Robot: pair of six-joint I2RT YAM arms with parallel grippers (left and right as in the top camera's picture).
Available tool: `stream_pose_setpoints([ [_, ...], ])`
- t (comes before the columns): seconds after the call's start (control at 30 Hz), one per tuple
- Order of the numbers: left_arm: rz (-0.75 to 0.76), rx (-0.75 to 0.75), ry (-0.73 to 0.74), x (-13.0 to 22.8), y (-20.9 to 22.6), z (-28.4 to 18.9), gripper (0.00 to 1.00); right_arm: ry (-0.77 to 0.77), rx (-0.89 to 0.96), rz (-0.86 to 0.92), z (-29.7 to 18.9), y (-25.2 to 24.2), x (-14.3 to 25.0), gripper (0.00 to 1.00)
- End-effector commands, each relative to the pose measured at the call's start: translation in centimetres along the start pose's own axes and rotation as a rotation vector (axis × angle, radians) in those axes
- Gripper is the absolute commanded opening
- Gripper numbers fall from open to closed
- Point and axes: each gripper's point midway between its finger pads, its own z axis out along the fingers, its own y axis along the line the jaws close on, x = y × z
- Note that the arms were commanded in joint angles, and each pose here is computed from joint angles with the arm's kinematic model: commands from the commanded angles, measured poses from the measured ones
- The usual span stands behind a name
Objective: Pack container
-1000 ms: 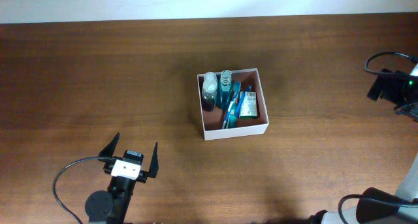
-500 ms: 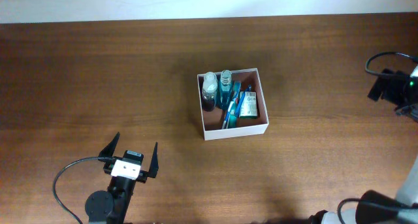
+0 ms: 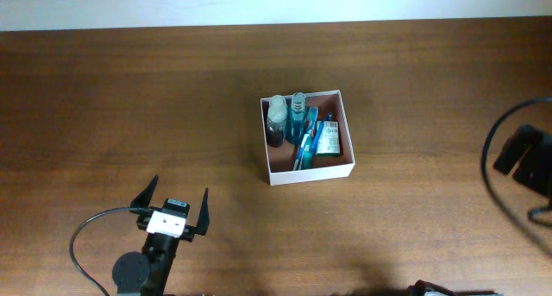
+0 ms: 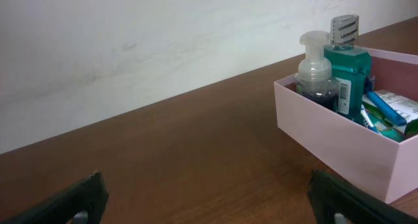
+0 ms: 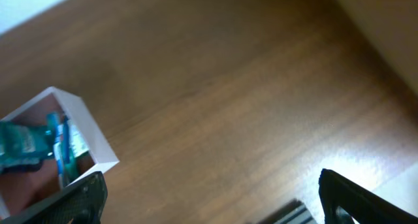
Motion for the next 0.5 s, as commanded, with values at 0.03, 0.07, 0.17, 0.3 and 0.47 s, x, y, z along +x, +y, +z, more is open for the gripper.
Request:
stream_pose_setpoints([
  [0.03, 0.004, -0.02, 0.006, 0.2, 0.4, -0.1, 0.99, -0.091, -0.042, -0.023, -2.9, 0.4, 0.9, 0.98],
  [0.07, 0.004, -0.02, 0.006, 0.2, 0.4, -0.1, 0.99, -0.111, -0.045, -0.022, -3.5, 0.3, 1.2, 0.99],
  [0.17, 0.004, -0.02, 0.006, 0.2, 0.4, -0.1, 0.99, -0.166, -0.055, -0.018, -5.2, 0.1, 1.9, 0.99],
  [0.3, 0.004, -0.02, 0.006, 0.2, 0.4, -0.1, 0.99, -0.227, -0.079, -0.027, -7.1, 0.0, 2.8, 0.98],
  [0.47, 0.004, -0.02, 0.006, 0.2, 0.4, -0.1, 0.99, -0.256, -0.121, -0.06, -8.1, 0.2, 4.4, 0.98],
])
